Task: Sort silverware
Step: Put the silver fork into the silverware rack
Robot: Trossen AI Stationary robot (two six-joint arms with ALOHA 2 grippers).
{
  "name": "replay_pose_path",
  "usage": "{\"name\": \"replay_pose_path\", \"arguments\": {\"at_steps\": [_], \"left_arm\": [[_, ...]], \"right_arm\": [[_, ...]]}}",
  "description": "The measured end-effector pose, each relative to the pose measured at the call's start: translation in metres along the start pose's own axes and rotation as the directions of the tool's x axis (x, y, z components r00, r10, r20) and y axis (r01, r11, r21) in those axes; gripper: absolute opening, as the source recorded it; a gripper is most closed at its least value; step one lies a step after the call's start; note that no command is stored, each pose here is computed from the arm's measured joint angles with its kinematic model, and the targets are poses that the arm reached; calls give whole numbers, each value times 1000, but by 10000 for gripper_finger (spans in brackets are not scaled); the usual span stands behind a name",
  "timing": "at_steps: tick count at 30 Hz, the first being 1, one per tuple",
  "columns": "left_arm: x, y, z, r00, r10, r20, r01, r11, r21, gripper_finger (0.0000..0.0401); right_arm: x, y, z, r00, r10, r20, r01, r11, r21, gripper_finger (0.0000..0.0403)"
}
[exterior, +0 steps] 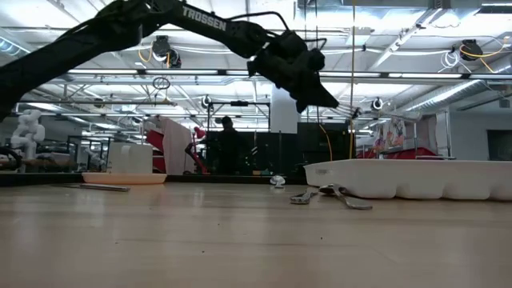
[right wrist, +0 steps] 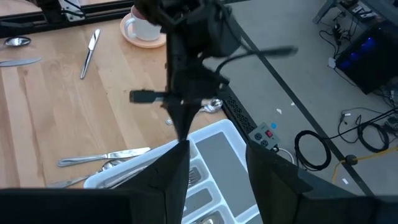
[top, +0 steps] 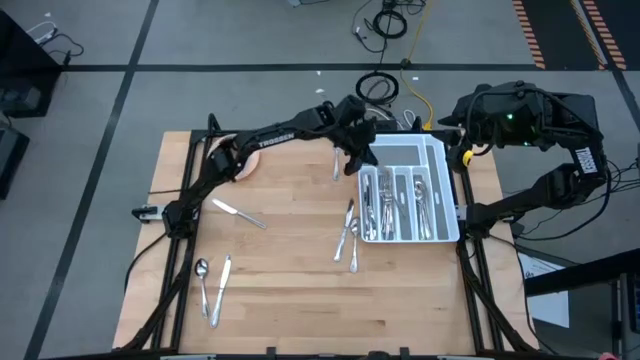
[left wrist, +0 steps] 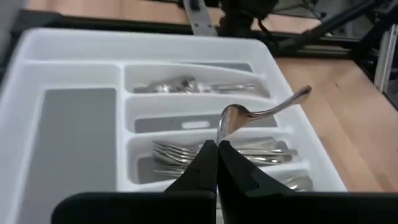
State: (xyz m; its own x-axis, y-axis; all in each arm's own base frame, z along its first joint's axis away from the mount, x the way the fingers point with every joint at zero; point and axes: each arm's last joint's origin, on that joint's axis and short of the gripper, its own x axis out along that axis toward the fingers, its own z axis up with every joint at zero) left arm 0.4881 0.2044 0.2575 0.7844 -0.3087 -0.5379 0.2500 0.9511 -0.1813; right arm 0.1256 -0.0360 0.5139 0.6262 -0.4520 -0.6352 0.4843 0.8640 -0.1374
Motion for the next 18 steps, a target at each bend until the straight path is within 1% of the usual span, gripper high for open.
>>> {"name": "replay_pose_path", "arguments": {"at_steps": [6, 8, 11, 14, 18], "left_arm": [[26, -3, -4, 1000, -27, -17, 27, 1000, 7, 0], [34, -4, -9, 998, -35, -43, 35, 999, -5, 0], [37, -5, -21, 991, -24, -132, 21, 1000, -20, 0], [37, -3, -31, 976, 14, -219, -12, 1000, 11, 0], [38, -4, -31, 970, 51, -237, -38, 997, 60, 0]], "right_arm": [[0, 0, 0, 1000, 0, 0, 0, 1000, -5, 150], [0, 0, 0, 1000, 0, 0, 0, 1000, -4, 150], [0, 0, 0, 1000, 0, 0, 0, 1000, -4, 150], [0, 0, 0, 1000, 0, 0, 0, 1000, -5, 150], [0, 0, 0, 1000, 0, 0, 0, 1000, -5, 150]]}}
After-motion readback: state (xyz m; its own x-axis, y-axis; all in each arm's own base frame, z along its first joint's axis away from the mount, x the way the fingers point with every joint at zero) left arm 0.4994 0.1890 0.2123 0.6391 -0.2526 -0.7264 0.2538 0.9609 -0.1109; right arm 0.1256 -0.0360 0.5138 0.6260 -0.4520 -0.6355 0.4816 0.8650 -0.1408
